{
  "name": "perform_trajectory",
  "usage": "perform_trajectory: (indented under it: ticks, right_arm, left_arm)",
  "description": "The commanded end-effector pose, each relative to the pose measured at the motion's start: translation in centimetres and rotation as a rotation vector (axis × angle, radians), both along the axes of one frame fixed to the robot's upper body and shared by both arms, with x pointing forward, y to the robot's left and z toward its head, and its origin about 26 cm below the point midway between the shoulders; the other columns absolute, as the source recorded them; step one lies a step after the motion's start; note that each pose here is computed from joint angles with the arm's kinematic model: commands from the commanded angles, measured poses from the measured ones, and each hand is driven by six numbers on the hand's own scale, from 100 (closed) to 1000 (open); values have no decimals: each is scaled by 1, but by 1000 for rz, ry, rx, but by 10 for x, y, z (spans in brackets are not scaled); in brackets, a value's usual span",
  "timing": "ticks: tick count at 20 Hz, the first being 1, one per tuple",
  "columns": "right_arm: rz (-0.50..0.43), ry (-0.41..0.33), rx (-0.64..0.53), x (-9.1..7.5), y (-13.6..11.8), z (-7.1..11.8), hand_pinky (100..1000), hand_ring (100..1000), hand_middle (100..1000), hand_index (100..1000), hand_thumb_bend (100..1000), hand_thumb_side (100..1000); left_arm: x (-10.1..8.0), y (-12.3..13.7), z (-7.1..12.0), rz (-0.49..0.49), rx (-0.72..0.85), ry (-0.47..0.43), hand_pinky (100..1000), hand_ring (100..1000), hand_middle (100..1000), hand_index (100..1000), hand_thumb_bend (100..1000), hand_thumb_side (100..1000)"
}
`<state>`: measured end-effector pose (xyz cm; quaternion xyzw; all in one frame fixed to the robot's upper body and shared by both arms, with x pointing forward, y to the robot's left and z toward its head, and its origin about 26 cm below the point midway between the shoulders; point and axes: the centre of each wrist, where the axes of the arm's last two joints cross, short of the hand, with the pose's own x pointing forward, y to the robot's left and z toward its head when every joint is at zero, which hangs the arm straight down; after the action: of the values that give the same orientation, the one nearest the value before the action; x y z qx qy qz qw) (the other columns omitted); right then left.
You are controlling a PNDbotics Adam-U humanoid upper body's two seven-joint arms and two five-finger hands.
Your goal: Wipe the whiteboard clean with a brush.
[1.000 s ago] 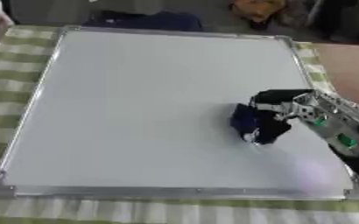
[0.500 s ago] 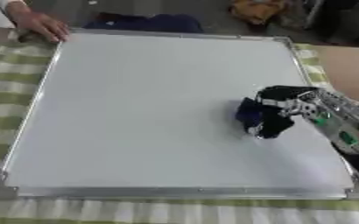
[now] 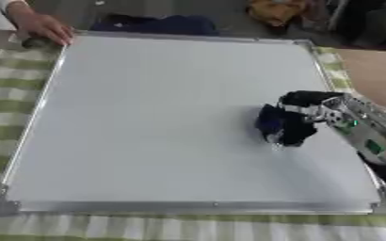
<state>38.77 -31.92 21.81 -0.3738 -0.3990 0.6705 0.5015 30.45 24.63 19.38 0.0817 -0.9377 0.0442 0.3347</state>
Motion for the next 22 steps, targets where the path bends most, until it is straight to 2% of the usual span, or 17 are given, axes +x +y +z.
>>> perform_trajectory:
  ticks: [1, 7, 11, 17, 22]
  right_arm:
    - [-32, 22, -14, 1, -12, -2, 704, 834, 808, 275, 294, 651]
    - [-16, 31, -11, 1, -10, -3, 693, 822, 766, 259, 248, 601]
    - [8, 40, -5, -2, -5, -5, 673, 801, 696, 249, 219, 568]
    - [64, 59, -6, -7, 7, -5, 669, 796, 699, 249, 171, 572]
    - [120, 88, 7, -15, 19, -1, 666, 793, 705, 250, 163, 610]
  left_arm:
    - [-3, 1, 6, -2, 13, -26, 649, 795, 774, 812, 202, 1000]
    - [-3, 1, 7, -2, 12, -25, 648, 795, 774, 812, 201, 1000]
    - [-3, 1, 7, -4, 12, -25, 648, 796, 775, 812, 201, 1000]
    - [-3, 0, 7, -6, 13, -24, 648, 796, 775, 813, 202, 1000]
    - [-2, 0, 7, -9, 15, -23, 648, 797, 775, 813, 203, 1000]
